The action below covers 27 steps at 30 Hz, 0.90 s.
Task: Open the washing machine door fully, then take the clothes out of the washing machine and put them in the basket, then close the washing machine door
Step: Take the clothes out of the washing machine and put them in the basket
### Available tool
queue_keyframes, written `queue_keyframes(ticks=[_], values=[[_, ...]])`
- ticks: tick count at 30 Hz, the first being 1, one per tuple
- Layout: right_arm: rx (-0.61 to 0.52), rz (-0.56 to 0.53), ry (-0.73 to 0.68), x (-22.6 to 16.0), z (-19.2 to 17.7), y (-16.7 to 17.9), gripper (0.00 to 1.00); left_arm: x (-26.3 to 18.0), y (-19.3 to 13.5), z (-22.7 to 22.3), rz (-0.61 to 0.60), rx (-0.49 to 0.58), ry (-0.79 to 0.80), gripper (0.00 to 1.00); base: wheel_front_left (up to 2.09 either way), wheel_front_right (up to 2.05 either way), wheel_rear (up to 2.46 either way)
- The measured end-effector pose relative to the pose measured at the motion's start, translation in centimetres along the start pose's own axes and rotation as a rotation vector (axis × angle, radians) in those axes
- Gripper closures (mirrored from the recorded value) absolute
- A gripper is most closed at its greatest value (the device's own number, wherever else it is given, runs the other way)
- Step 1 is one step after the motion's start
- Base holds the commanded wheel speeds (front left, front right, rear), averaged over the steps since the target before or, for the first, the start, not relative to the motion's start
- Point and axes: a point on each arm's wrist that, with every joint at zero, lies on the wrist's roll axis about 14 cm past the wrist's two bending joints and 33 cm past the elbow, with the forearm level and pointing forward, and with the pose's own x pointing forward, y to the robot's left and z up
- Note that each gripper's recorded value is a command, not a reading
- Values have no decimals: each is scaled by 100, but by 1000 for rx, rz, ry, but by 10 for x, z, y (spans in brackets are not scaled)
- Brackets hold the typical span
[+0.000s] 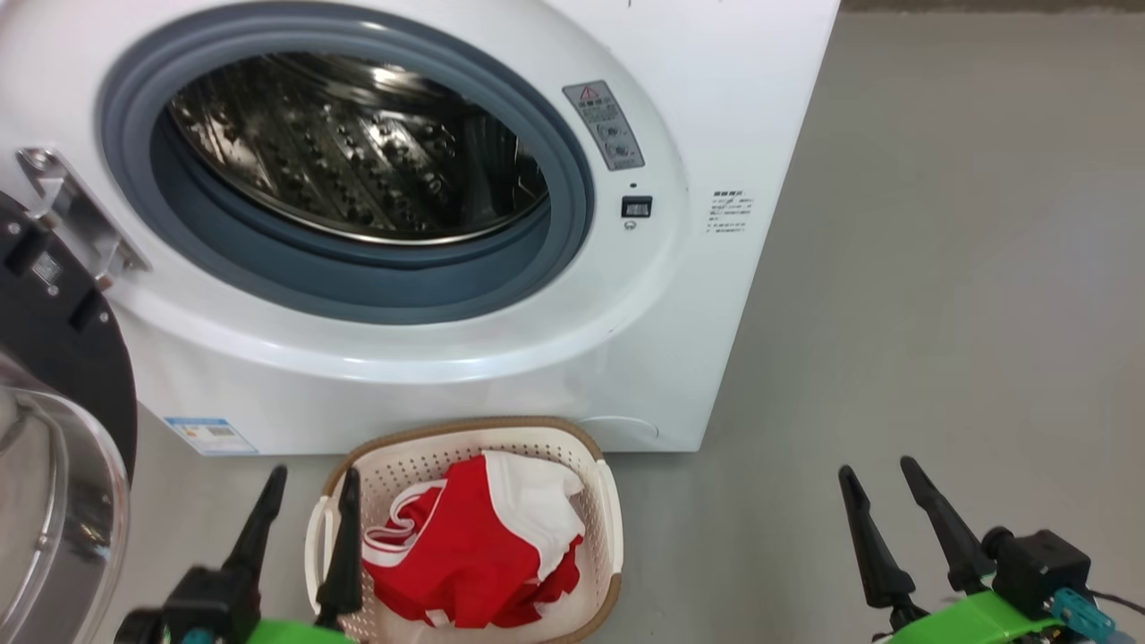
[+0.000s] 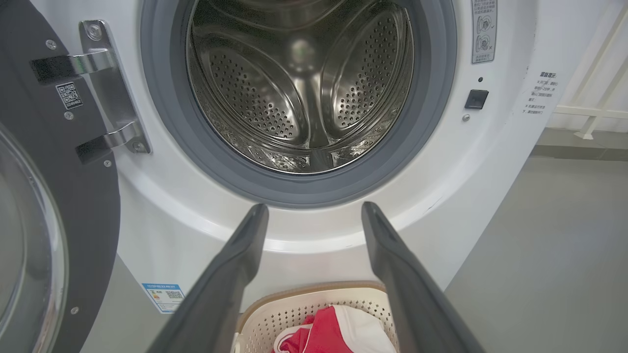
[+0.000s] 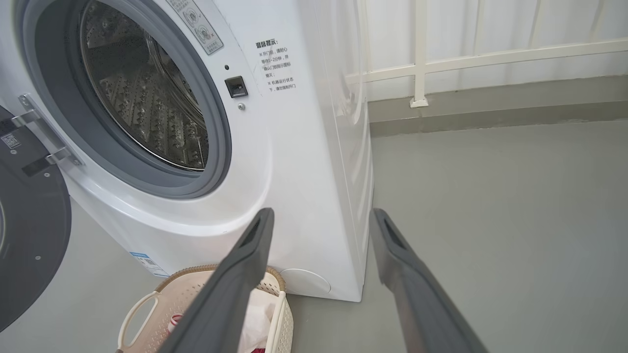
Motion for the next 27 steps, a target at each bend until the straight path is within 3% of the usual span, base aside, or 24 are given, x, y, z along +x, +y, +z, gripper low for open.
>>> queue_keyframes(ticks=[9, 27], values=[[-1, -30, -3, -16, 1, -9, 0, -24, 4, 1, 10, 7, -4, 0, 0, 0, 0], [0, -33, 5, -15, -2, -10, 0, -24, 1, 4, -1, 2, -14, 0, 0, 0, 0]])
